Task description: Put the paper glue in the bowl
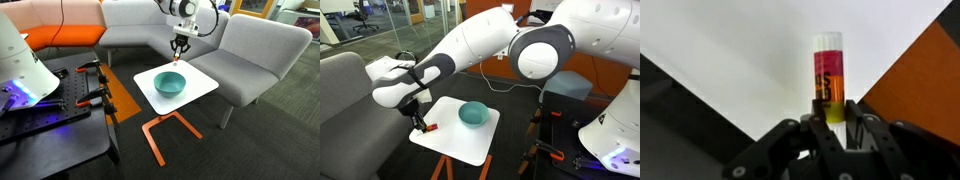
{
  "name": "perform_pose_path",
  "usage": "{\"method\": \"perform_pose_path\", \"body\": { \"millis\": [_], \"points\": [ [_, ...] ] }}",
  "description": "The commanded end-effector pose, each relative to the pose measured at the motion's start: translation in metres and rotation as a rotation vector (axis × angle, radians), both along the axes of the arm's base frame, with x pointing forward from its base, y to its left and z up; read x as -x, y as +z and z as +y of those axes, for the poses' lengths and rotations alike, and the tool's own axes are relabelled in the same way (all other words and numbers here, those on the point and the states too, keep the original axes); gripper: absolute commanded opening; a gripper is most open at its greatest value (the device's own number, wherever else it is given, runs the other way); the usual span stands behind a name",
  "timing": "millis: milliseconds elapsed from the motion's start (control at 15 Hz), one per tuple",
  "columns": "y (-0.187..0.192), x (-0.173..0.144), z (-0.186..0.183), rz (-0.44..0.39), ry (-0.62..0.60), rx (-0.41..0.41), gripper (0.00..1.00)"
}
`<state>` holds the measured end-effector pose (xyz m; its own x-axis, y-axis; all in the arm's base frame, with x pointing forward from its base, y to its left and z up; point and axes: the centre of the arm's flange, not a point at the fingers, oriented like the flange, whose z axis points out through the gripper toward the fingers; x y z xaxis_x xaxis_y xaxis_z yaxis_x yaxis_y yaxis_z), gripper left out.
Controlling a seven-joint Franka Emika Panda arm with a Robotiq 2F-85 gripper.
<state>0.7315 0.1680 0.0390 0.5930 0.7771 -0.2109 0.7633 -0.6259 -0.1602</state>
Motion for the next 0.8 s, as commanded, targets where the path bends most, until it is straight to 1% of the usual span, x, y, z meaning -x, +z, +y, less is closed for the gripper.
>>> {"method": "perform_pose_path", "body": {
  "millis": [0,200,467,733],
  "points": [
    [0.033,0.02,-0.02,0.001,-0.074,0.044,0.07],
    [0.054,0.028,-0.047,-0.023,-0.139,0.055,0.07],
    [0.075,0.048,-0.087,-0.019,-0.24,0.083,0.07],
    [0.094,0.071,-0.115,-0.012,-0.315,0.091,0.07]
  ]
}}
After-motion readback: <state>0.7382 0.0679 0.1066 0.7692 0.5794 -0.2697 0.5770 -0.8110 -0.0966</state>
